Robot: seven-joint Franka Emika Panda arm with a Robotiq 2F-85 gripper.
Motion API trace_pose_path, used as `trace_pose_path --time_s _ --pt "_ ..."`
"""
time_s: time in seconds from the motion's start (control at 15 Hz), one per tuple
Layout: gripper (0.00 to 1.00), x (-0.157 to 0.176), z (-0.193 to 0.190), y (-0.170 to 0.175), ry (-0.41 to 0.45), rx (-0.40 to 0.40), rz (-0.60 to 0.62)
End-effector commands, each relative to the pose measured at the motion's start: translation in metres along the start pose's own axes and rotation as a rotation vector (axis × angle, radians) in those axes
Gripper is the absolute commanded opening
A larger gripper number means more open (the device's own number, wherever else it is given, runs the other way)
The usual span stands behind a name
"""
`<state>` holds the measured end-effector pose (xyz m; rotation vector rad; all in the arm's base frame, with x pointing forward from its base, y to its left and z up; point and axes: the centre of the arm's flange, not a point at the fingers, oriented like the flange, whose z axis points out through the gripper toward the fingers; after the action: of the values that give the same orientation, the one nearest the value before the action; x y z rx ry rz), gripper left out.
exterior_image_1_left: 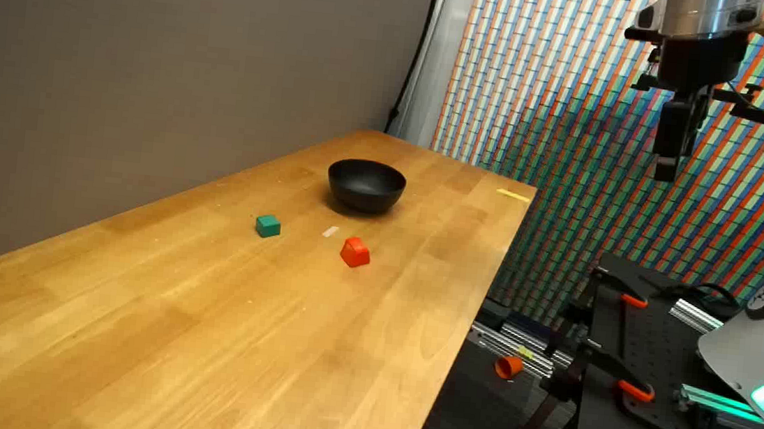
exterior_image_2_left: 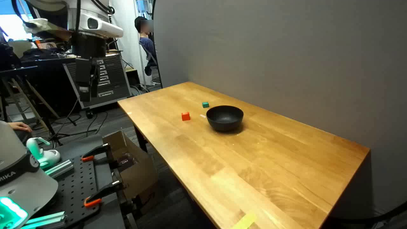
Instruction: Put the blocks in the bowl
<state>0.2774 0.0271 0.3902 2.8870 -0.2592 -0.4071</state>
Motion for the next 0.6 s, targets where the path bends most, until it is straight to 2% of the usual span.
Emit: trace_pose_path --time_s 0.0,0.4,0.53 --pt "1.0 0.0 0.0 0.0 0.0 0.0 0.0" --pt "1.0 0.0 0.0 0.0 0.0 0.0 0.0" --pt "1.0 0.014 0.005 -0.006 0.022 0.02 0.043"
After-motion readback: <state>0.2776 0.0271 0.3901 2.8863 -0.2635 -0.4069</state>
